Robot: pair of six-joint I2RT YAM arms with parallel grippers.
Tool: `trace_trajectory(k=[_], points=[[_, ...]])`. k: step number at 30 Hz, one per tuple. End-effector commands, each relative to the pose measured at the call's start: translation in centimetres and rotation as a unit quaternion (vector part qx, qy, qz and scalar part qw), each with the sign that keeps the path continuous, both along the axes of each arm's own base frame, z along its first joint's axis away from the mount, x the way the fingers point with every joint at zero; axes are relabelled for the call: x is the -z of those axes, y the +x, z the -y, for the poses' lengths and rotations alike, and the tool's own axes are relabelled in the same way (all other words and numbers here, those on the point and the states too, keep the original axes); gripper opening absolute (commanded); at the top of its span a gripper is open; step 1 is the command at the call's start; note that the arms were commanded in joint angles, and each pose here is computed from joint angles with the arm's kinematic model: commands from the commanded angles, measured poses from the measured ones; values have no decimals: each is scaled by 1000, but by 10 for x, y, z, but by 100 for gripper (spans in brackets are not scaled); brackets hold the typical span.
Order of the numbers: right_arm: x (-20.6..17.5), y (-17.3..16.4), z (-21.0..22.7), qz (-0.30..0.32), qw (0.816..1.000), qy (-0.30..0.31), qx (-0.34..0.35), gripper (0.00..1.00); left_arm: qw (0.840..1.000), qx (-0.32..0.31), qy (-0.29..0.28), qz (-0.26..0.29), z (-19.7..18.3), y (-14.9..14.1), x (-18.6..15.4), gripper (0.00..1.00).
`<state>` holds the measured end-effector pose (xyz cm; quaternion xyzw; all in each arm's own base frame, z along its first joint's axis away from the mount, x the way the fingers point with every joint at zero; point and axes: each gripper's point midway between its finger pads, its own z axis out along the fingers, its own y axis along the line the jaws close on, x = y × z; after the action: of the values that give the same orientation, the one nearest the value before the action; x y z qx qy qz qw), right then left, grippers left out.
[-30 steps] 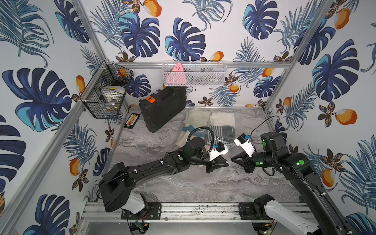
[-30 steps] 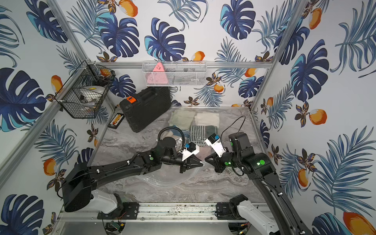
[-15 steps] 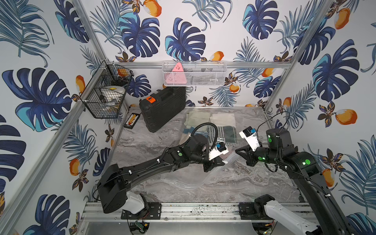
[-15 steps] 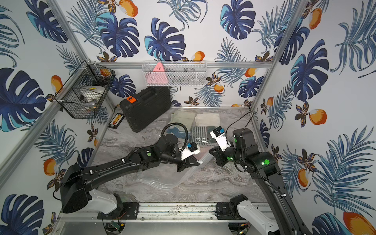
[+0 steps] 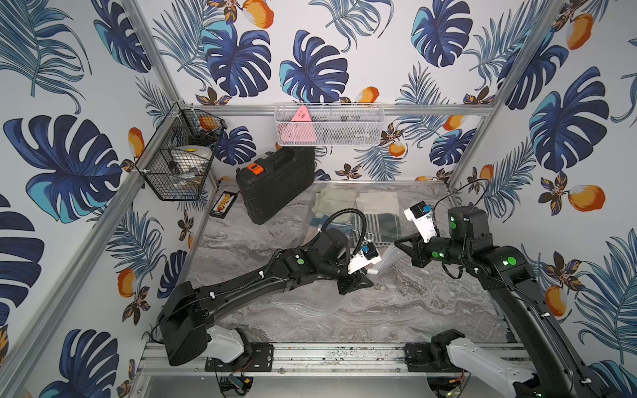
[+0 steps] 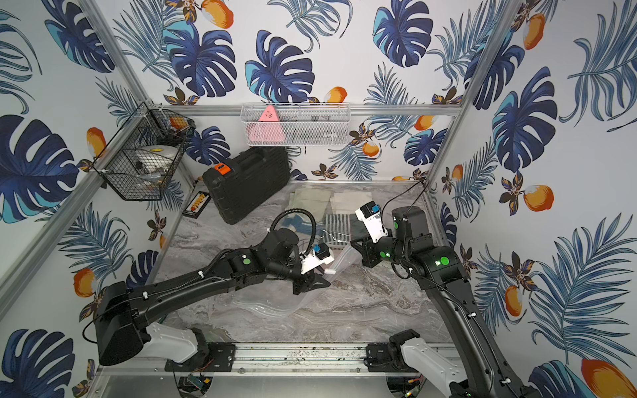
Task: Place the folded towel into the vacuum bag
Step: Close the vacuum bag at the center of the board.
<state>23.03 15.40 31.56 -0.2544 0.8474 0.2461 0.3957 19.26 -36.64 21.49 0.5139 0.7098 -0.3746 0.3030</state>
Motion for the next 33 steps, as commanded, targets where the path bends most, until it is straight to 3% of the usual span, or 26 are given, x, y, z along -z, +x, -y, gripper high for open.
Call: trace_trajectory(k=[1, 4, 9, 14, 20, 25, 27, 31, 33], points=[[-20, 7, -2, 38, 999, 16, 3, 0, 1000, 10, -11, -19, -1, -4, 0, 31], [-20, 6, -3, 37, 999, 14, -2, 0, 1000, 8, 5, -14, -6, -3, 7, 27], [-6, -1, 0, 16, 1000, -13, -17, 0, 999, -30, 25, 30, -24, 19, 1, 1], [17, -27, -6, -30, 996, -42, -72, 0, 998, -19, 25, 59, -28, 27, -22, 0], [24, -50, -17, -41, 989, -56, -128, 32, 998, 21, 27, 52, -24, 18, -27, 0], [34, -49, -20, -51, 986, -81, -140, 43, 998, 35, 27, 55, -27, 11, -31, 0], [36, -45, -21, -48, 986, -87, -135, 39, 997, 35, 25, 57, -28, 10, -32, 0], [26, -40, -22, -30, 988, -81, -129, 5, 998, 36, 27, 54, -30, 8, -33, 0], [22, -35, -16, -13, 989, -90, -112, 0, 997, 38, 36, 49, -34, 5, -32, 3]])
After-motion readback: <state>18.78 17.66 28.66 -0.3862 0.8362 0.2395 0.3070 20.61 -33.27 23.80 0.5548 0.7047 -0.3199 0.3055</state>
